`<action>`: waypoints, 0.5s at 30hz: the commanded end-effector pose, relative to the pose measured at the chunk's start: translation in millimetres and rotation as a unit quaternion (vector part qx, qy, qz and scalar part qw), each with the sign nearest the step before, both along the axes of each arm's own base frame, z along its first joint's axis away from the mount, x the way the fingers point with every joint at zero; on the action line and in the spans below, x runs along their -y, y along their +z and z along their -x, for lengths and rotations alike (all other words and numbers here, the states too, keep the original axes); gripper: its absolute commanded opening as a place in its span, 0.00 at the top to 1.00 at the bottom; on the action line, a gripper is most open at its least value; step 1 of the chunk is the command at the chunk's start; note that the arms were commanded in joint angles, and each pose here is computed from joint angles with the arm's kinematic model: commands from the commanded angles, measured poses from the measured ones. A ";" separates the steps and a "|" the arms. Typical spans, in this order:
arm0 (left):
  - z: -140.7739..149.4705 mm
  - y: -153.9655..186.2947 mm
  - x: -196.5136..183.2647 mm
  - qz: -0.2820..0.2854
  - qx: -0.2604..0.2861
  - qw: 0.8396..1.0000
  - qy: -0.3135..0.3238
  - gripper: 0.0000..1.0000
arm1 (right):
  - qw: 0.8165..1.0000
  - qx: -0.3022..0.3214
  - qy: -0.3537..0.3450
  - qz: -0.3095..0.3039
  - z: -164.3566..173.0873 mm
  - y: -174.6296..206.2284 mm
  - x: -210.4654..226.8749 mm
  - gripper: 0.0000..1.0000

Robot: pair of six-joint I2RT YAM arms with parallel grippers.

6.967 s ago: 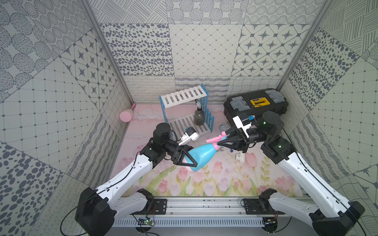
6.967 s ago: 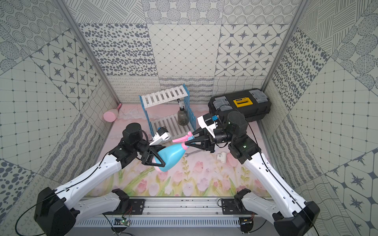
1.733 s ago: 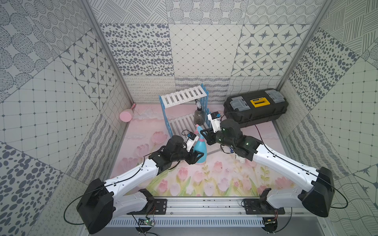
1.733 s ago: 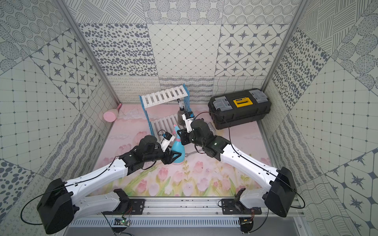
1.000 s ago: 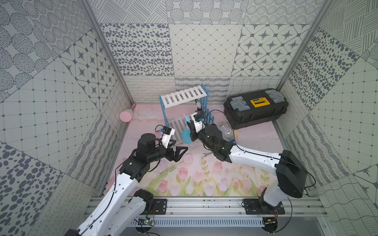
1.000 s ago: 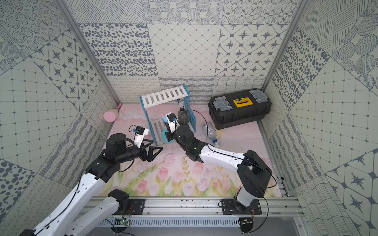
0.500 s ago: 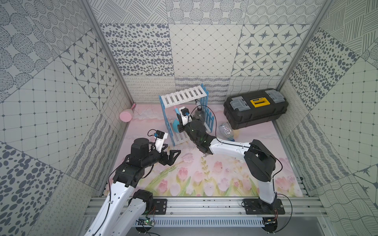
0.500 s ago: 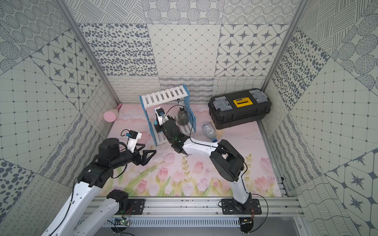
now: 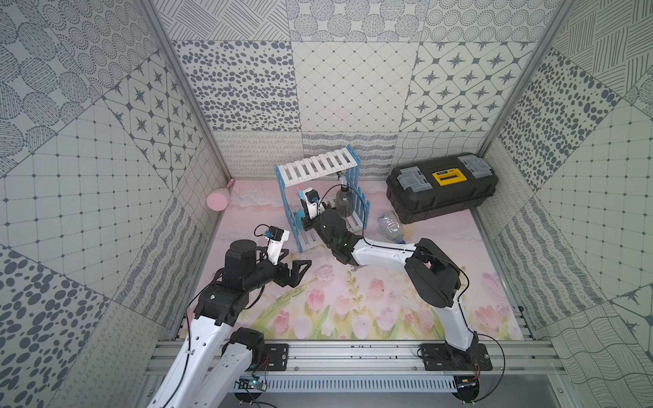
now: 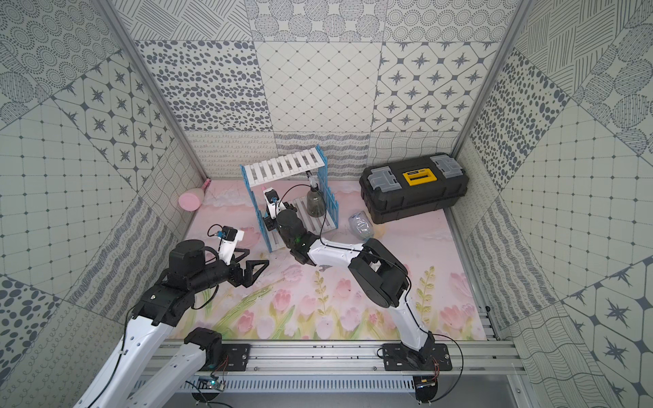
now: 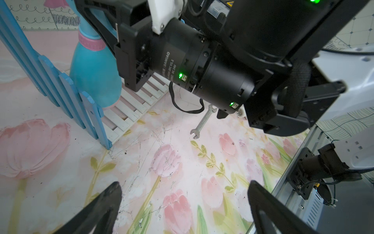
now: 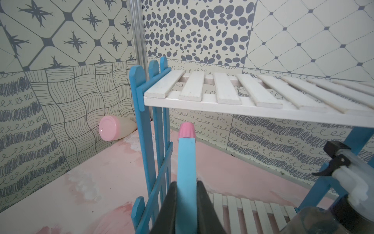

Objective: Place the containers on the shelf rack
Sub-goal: 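Place the container on the shelf.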

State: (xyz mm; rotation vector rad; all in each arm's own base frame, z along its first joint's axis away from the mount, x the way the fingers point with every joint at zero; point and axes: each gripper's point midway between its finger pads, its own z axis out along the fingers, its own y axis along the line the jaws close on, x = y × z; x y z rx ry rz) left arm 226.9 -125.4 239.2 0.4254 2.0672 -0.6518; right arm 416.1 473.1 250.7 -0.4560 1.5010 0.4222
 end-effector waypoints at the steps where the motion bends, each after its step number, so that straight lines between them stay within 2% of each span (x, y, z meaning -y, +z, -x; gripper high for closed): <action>1: 1.8 -4.9 -0.6 -0.009 -0.003 1.000 -0.005 0.01 | 0.999 0.026 -0.009 -0.028 -6.8 18.2 -4.1 1.00; 15: 3.0 -4.6 0.6 -0.006 -0.003 1.000 -0.009 0.01 | 1.000 0.009 -0.027 -0.007 -37.0 -2.1 -21.8 1.00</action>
